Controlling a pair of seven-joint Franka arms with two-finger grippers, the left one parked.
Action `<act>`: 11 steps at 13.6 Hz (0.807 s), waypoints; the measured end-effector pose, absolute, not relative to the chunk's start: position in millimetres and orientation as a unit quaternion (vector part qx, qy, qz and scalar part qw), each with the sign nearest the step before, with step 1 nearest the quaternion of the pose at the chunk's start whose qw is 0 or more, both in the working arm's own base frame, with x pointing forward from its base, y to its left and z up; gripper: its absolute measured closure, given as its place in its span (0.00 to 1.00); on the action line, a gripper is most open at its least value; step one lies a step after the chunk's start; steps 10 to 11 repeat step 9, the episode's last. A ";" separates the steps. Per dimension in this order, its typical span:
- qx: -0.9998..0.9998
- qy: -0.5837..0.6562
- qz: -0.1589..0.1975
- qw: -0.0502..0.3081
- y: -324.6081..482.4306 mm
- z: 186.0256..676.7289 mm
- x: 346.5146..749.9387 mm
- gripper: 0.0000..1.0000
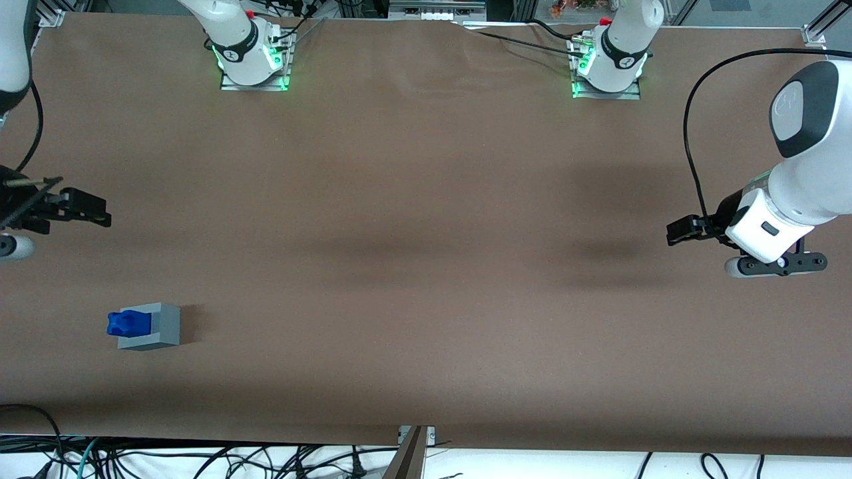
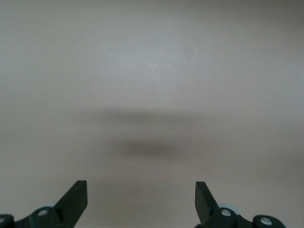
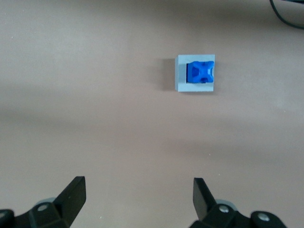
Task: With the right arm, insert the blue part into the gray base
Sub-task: 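Open the right gripper and raise it away from the base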
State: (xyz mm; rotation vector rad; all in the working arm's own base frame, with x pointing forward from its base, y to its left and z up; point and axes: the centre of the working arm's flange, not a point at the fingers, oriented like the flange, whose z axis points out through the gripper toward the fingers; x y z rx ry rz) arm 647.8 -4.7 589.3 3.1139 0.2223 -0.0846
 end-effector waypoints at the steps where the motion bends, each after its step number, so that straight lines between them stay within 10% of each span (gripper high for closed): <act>1: 0.997 0.071 -0.028 0.010 -4.7 589.5 640.8 0.00; 11: 0.996 0.069 -0.059 0.009 -5.4 566.4 604.2 0.00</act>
